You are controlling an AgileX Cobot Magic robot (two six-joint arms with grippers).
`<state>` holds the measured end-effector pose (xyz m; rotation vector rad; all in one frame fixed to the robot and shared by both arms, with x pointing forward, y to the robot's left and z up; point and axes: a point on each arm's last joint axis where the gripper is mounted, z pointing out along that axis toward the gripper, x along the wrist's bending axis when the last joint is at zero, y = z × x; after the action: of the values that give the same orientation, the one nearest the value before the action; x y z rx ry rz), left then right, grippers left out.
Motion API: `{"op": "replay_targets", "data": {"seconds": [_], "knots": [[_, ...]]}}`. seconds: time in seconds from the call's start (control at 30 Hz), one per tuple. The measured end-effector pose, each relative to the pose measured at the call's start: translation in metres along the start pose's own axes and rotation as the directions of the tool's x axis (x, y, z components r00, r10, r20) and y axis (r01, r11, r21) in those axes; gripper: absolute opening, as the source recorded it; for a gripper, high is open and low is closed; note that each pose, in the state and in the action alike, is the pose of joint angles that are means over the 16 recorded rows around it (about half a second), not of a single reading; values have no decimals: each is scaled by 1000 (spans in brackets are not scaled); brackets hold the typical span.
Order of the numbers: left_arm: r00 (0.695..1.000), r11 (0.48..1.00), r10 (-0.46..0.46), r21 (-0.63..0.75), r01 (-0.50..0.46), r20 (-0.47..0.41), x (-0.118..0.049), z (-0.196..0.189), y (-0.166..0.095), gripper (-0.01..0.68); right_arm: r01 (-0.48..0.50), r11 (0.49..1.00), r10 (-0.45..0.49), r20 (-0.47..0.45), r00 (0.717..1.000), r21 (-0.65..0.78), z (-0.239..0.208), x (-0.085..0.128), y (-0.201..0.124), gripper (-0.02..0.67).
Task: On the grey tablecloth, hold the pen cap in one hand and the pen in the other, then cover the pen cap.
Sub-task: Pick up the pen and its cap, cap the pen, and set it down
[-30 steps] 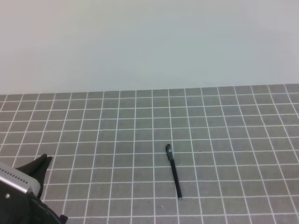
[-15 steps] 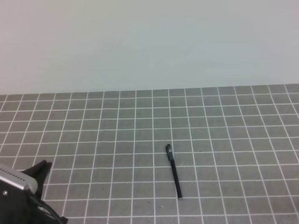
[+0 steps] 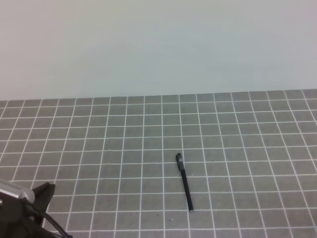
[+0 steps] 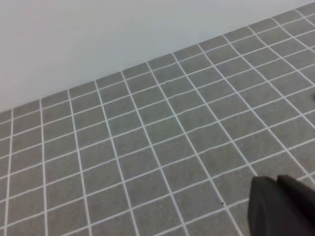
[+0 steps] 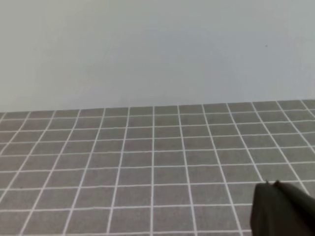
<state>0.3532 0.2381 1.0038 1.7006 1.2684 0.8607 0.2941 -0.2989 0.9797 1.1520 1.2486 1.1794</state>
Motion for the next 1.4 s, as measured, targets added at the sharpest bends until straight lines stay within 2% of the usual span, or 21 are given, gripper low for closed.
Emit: {"op": "replay_targets", "data": {"seconds": [0.5,1.27,1.4], "knots": [[1000,1000,-10,8,10,5,0,0,-1,-2,202,968,-195,-62,979,152,-1,3,-13,4],[1000,1000,0,1,0,6,0,0,0,-2,206,965,-197,-67,978,166,-2,3,-14,4],[997,997,-72,-16,72,28,-1,-3,2,-2,206,965,-197,-67,978,166,-2,3,-14,4]]}}
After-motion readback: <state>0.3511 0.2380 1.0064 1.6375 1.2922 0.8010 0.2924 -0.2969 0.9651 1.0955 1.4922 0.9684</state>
